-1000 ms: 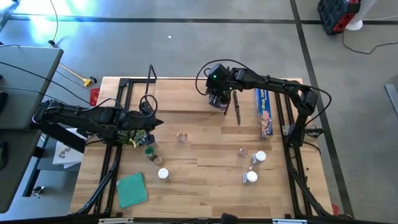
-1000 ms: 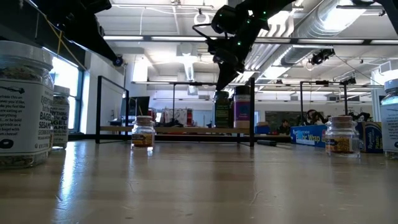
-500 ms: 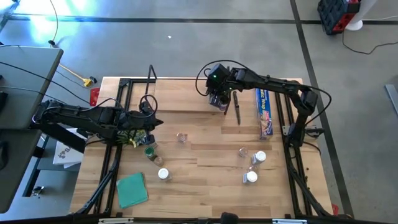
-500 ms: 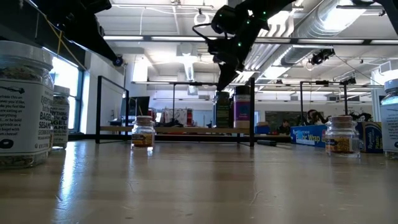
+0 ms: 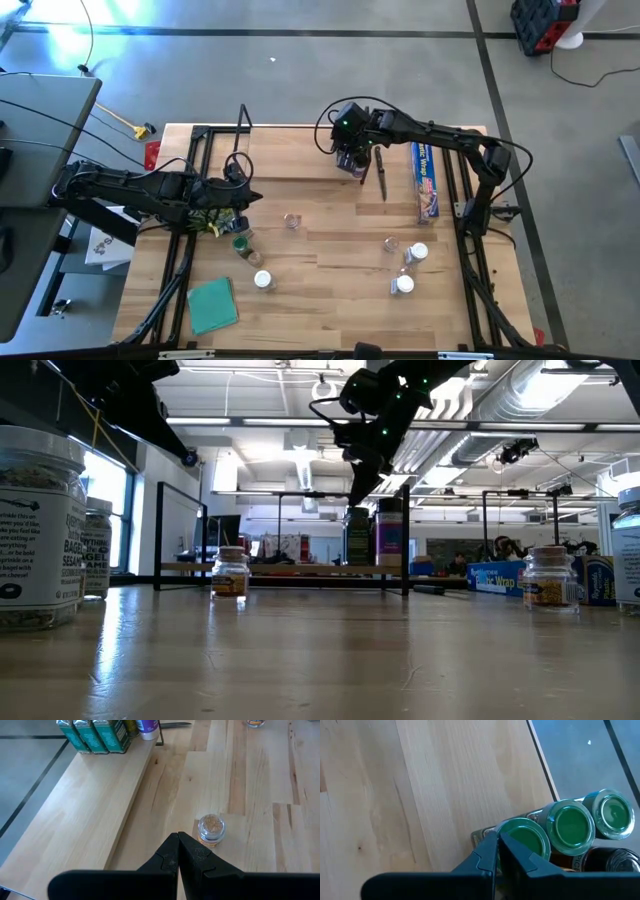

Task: Shelf spices
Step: Put the green seasoning bottle on the shelf aligned with the other green seasoning bottles

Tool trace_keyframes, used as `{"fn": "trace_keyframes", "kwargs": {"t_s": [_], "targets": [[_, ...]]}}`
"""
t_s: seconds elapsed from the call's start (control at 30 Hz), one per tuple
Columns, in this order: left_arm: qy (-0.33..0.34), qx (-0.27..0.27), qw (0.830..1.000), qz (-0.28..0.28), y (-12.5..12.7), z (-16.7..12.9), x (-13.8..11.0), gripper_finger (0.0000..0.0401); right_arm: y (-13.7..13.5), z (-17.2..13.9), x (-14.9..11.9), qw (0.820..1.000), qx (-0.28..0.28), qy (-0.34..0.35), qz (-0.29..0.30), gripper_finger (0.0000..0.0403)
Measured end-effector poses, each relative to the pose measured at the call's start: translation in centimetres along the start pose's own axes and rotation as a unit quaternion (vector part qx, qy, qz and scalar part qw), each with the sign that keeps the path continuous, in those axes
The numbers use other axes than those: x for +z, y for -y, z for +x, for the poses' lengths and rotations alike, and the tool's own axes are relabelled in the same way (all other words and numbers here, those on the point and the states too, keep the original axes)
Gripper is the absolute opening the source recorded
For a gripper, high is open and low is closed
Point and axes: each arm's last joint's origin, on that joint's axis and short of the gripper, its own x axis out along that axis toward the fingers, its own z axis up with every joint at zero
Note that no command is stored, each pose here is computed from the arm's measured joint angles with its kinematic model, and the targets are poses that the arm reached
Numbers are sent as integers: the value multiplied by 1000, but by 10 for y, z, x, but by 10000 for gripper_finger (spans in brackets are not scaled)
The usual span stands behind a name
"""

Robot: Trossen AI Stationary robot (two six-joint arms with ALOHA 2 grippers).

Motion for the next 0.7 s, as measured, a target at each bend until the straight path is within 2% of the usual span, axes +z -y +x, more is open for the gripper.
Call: {"fn": "trace_keyframes", "kwargs": {"t_s": [0.27, 0.57, 0.7], "targets": [[0, 0, 1000, -3, 0, 0, 0, 0, 0, 0, 1, 1000, -1, 4, -4, 21], [0, 0, 1000, -4, 0, 0, 0, 0, 0, -1, 2, 1000, -2, 11, -16, 92], [-1, -8, 1000, -4, 0, 0, 0, 0, -6, -12, 5, 998, -1, 25, -49, 113]]}}
